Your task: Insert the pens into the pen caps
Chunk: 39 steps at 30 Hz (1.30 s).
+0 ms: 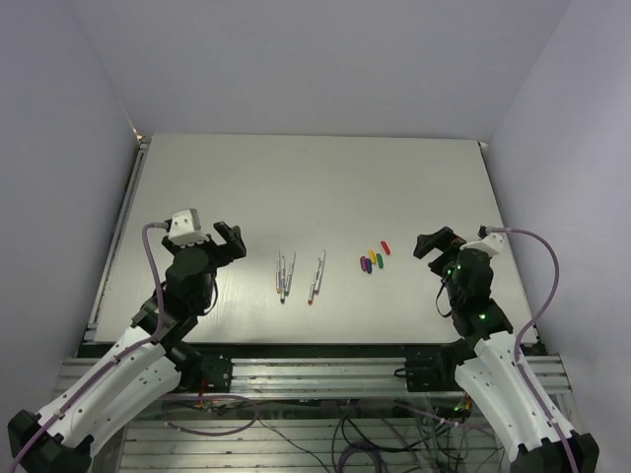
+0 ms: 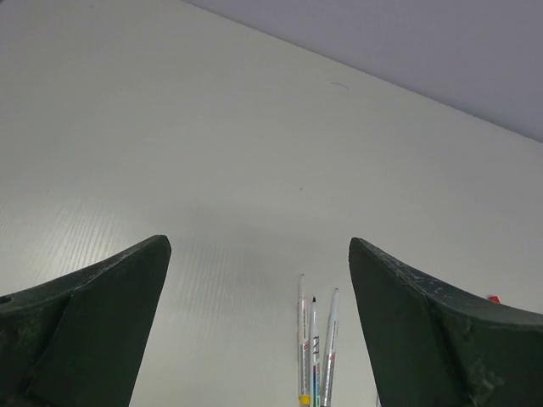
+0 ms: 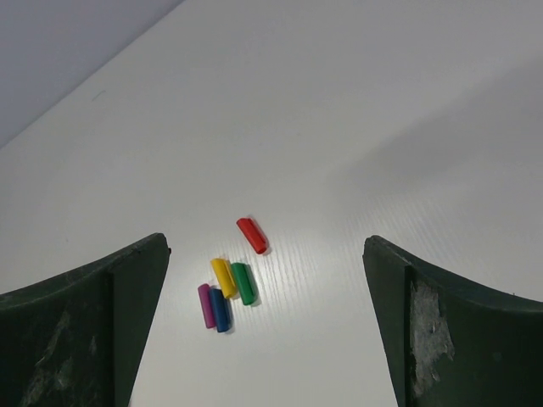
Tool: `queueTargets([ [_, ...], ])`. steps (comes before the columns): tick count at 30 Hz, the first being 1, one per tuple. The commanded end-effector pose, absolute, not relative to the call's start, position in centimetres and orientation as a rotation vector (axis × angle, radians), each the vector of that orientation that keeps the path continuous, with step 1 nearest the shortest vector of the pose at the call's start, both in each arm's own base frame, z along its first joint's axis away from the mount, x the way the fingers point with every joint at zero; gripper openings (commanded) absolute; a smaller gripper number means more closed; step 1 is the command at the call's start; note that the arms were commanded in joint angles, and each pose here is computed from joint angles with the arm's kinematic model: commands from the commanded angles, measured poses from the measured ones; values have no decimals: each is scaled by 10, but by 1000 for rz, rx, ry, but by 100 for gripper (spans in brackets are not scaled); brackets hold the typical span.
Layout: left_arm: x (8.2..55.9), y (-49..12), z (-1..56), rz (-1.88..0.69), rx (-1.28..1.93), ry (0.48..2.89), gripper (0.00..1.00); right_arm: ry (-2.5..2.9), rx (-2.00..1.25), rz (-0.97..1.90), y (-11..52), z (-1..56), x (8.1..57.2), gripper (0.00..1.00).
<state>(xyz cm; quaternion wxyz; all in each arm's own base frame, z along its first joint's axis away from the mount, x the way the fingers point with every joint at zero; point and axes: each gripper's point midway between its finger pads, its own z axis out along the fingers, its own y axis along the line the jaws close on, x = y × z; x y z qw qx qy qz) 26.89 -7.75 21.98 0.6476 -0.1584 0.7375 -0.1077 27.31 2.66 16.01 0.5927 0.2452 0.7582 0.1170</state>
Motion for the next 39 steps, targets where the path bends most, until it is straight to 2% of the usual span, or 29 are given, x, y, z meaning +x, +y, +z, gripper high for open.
queueTargets([
  [1, 271, -93, 226, -298, -259, 1670, 99, 1786, 528, 318, 38, 157, 279, 100],
  [3, 272, -96, 223, -312, -246, 1676, 99, 1785, 522, 344, 43, 157, 280, 100],
  [6, 272, -104, 216, -333, -219, 1699, 91, 1757, 501, 393, 49, 163, 282, 100],
  [11, 275, -127, 190, -385, -121, 1789, 93, 1784, 422, 441, 62, 157, 281, 100],
  [17, 277, -147, 153, -439, -95, 1880, 79, 1820, 353, 594, 88, 141, 275, 100],
  [21, 276, -150, 142, -437, -84, 1911, 76, 1837, 330, 698, 105, 137, 273, 100],
  [26, 274, -149, 151, -470, -103, 1863, 76, 1717, 370, 984, 131, 158, 268, 100],
  [32, 273, -142, 157, -448, -116, 1843, 78, 1445, 370, 1239, 141, 218, 252, 100],
  [33, 273, -142, 158, -451, -118, 1837, 78, 1392, 344, 1251, 140, 226, 247, 98],
  [36, 274, -142, 159, -465, -133, 1818, 78, 1206, 309, 1255, 128, 244, 231, 77],
  [39, 275, -144, 159, -470, -136, 1816, 78, 1189, 247, 1208, 127, 250, 226, 76],
])
